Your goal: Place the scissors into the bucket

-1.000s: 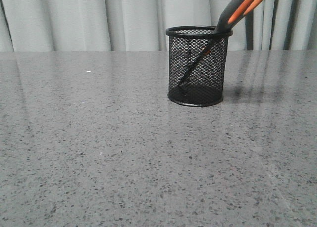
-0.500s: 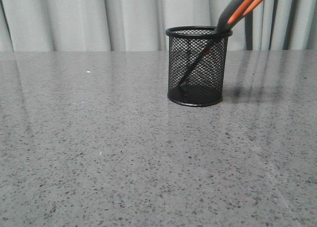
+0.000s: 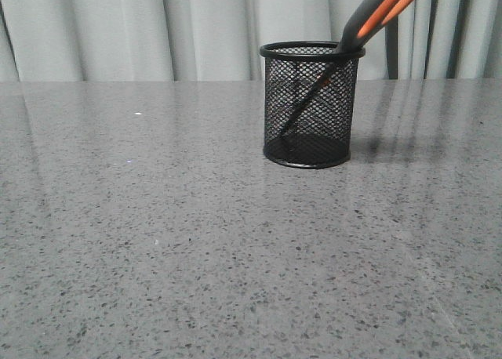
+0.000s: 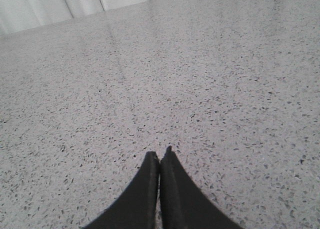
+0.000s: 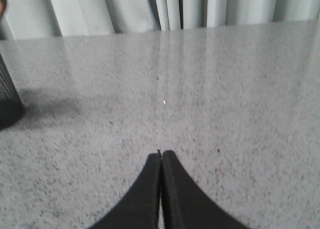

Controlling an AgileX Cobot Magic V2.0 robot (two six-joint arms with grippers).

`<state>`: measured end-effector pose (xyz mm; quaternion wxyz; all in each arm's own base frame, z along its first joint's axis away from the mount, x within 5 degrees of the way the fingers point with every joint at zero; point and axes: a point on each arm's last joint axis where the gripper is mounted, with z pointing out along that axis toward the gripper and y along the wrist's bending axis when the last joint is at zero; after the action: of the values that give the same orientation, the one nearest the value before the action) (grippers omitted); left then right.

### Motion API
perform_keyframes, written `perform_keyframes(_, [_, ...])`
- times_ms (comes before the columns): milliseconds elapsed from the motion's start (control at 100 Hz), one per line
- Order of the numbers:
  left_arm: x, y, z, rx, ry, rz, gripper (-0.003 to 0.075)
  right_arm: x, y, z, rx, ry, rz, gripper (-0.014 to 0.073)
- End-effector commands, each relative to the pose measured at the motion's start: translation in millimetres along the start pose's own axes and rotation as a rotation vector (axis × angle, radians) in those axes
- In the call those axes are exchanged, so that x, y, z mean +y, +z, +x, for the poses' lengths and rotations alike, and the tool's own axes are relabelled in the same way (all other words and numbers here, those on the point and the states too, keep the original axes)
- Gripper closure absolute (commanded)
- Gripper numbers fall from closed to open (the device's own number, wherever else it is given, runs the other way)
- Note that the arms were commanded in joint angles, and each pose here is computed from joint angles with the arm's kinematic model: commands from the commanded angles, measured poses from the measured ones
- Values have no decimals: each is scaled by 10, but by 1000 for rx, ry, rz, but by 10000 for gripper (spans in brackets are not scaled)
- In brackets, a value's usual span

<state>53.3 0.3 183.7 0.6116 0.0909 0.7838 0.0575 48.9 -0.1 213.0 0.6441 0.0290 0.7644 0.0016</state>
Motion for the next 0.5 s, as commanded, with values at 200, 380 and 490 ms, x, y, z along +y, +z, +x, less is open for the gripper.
perform_keyframes(200, [-19, 12, 26, -59, -19, 6, 741, -32, 105, 262, -50, 8, 22, 640])
perform_keyframes(380, [-19, 12, 26, -59, -19, 6, 741, -25, 101, 341, 49, 1, 16, 640])
perform_keyframes(490, [-19, 12, 26, -59, -19, 6, 741, -25, 101, 341, 49, -1, 15, 640])
